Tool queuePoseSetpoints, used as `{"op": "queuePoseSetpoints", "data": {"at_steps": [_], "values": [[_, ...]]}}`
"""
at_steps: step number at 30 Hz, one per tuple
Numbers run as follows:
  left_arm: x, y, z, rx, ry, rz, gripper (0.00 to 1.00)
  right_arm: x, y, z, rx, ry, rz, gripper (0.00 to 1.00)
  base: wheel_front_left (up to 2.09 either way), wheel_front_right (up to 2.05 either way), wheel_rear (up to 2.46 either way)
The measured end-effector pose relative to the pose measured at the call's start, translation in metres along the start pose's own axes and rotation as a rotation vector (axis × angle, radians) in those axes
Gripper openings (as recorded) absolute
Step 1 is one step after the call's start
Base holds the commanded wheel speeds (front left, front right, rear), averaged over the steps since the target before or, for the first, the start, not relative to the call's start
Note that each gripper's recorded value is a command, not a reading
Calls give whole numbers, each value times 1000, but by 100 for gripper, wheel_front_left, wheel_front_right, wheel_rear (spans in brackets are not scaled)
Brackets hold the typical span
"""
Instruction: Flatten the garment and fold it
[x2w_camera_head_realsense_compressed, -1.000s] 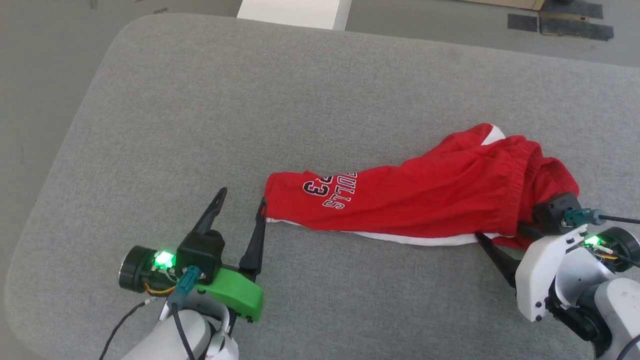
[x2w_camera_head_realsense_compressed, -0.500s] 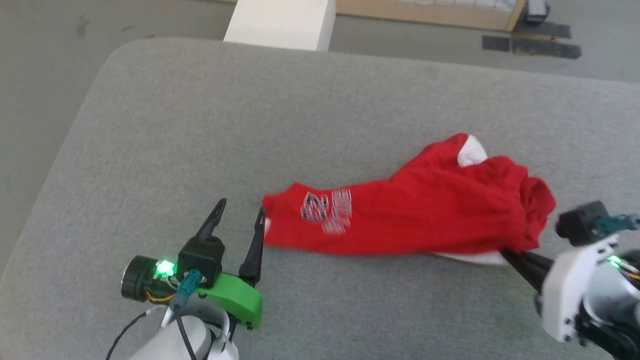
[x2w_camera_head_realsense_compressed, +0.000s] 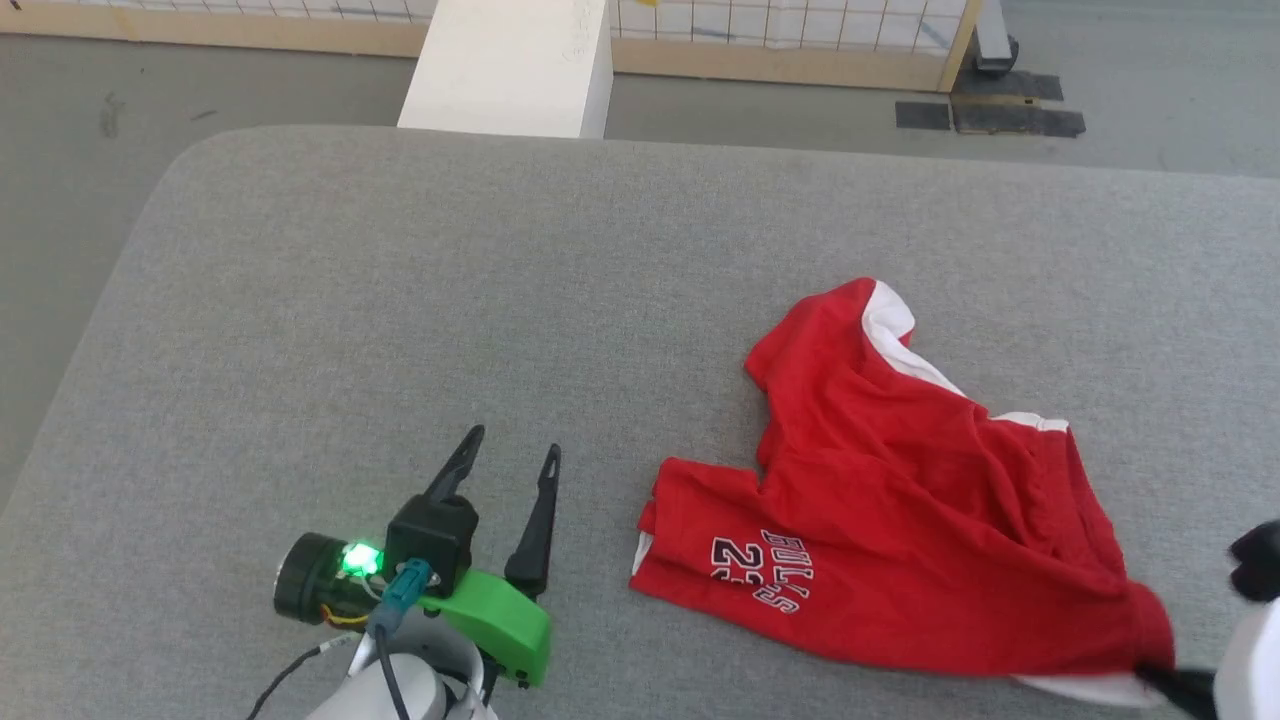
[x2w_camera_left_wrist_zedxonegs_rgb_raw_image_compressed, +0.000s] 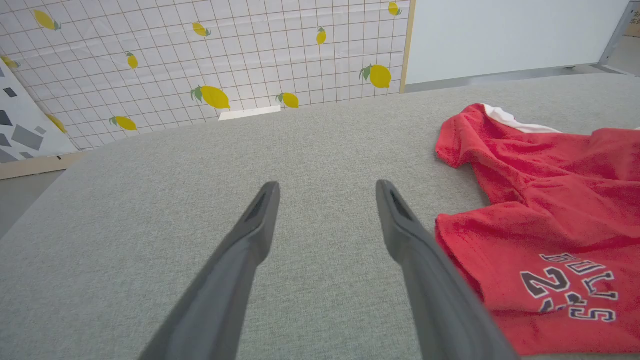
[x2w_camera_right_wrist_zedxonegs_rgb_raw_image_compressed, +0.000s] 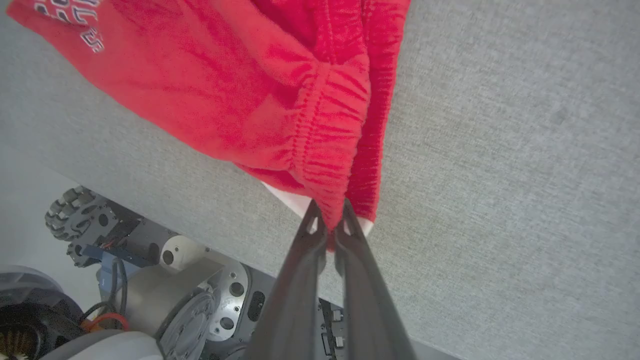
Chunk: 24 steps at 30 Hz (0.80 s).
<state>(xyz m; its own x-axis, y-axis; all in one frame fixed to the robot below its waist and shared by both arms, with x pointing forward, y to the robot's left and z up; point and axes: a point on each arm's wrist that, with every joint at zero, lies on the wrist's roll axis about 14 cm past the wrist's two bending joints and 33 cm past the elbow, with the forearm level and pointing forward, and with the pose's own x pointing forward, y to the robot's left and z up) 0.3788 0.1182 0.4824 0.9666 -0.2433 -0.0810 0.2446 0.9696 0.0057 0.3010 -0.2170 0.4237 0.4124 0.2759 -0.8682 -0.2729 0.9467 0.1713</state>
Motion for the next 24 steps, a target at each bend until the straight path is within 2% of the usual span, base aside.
{"op": "queuePoseSetpoints", "data": {"at_steps": [5,10,14,15,21,23,24], "values": [[2,-2,-7,-17,20,-6,100,0,-13,30,76,-93,-41,0,0,0,0],[2,3,-11,-23,32,11,100,13,-53,18,84,10,-205,0,0,0,0],[0,8,-14,-22,42,29,100,22,-70,0,83,99,-271,0,0,0,0],[-1,10,-14,-21,43,33,100,24,-70,-1,83,102,-270,100,0,0,0],[-2,11,-11,-17,35,37,100,22,-56,27,49,-27,-233,100,0,0,0],[-3,10,-9,-16,28,36,100,15,-46,48,7,-95,-211,100,0,0,0],[-3,10,-4,-18,16,35,100,-1,-35,78,-67,-184,-196,100,0,0,0]]}}
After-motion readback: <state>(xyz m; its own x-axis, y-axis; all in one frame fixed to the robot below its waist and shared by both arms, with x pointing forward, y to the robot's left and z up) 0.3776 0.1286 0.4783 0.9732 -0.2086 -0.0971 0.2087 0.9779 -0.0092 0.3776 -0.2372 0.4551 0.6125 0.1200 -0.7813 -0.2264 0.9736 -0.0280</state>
